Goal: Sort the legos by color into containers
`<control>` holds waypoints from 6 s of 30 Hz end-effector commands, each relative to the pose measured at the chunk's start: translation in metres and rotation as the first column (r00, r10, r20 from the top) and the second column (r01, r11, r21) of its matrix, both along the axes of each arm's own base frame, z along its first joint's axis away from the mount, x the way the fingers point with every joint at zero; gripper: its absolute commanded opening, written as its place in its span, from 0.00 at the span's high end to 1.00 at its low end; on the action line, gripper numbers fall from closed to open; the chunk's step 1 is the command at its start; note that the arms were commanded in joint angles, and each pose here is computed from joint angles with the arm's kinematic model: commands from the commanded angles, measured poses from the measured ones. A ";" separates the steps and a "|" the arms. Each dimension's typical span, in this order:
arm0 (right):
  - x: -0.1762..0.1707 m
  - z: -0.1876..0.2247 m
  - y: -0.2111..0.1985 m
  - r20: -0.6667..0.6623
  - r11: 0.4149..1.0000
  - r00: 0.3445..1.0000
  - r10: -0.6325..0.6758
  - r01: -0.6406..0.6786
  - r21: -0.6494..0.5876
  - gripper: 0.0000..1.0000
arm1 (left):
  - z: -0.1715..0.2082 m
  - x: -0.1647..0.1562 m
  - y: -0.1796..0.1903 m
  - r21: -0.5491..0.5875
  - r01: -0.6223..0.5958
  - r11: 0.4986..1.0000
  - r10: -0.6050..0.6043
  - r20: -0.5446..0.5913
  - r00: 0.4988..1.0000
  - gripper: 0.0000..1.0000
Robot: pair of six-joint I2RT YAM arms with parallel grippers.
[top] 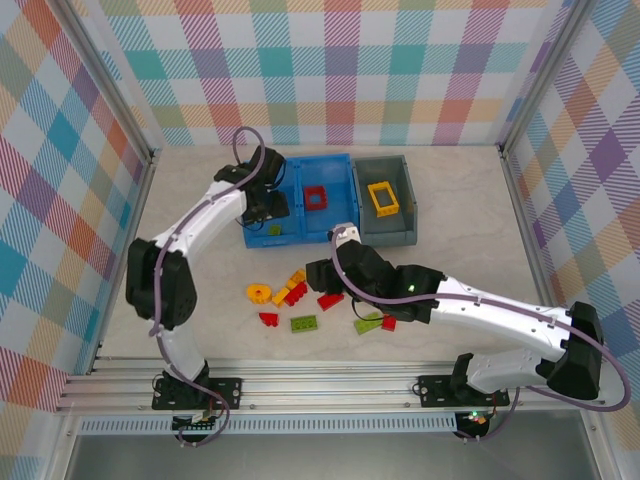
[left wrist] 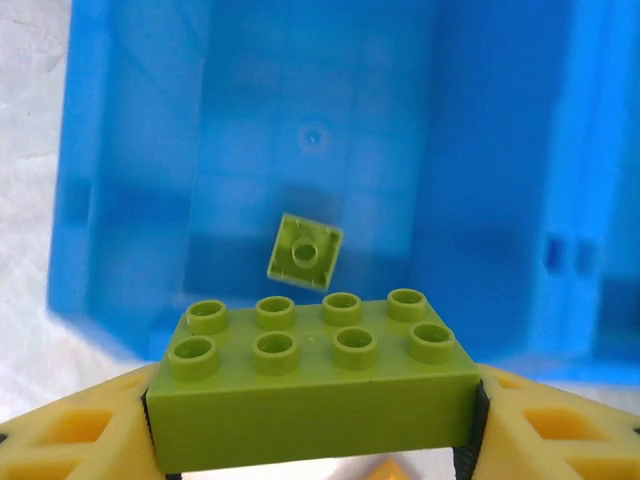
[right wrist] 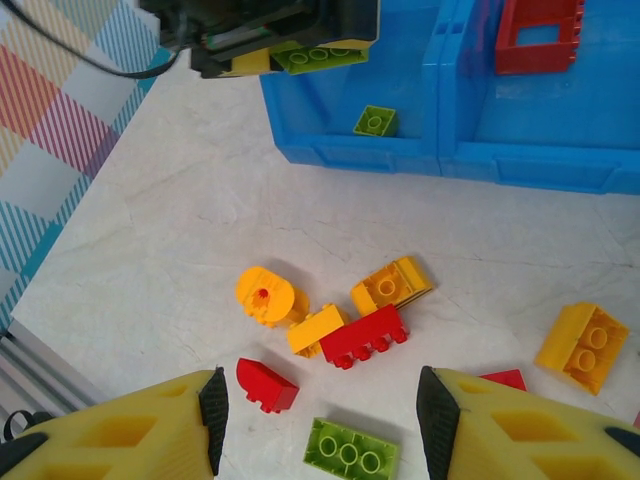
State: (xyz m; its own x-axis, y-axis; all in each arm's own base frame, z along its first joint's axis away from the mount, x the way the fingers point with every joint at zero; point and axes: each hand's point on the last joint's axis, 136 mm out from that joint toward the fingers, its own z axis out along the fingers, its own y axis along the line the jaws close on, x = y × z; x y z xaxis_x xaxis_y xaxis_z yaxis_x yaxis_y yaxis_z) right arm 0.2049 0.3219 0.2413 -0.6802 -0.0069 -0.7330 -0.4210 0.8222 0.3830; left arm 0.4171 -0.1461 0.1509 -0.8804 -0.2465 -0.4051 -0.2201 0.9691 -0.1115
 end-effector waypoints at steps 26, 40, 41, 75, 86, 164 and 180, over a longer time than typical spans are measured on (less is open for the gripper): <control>0.024 -0.083 -0.133 -0.302 0.874 0.824 -0.479 0.418 -0.245 0.41 | -0.001 0.055 -0.008 -0.029 -0.058 0.998 0.059 0.031 0.998 0.18; 0.011 -0.149 -0.173 -0.400 0.833 0.742 -0.538 0.393 -0.390 0.38 | 0.072 0.014 -0.006 -0.021 -0.016 1.000 0.020 0.179 0.984 0.29; 0.014 -0.153 -0.174 -0.405 0.832 0.739 -0.539 0.390 -0.395 0.38 | 0.075 0.008 -0.002 -0.008 -0.012 1.000 0.013 0.186 0.982 0.32; 0.120 -0.102 -0.205 -0.237 0.829 0.817 -0.526 0.430 -0.357 0.77 | 0.110 -0.189 -0.166 -0.307 0.422 0.853 -0.269 0.433 0.860 0.41; 0.264 -0.124 -0.196 -0.307 0.902 0.869 -0.388 0.289 -0.321 0.81 | 0.098 -0.175 -0.187 -0.237 0.422 0.875 -0.295 0.429 0.854 0.41; 0.237 -0.114 -0.082 -0.521 0.946 0.812 -0.263 0.323 0.026 0.37 | -0.044 0.003 0.056 -0.080 0.166 0.983 -0.165 0.021 0.986 1.00; 0.222 -0.090 -0.099 -0.438 0.937 0.835 -0.334 0.343 -0.062 0.36 | -0.012 -0.005 0.068 -0.040 0.090 0.995 -0.087 0.067 0.994 0.44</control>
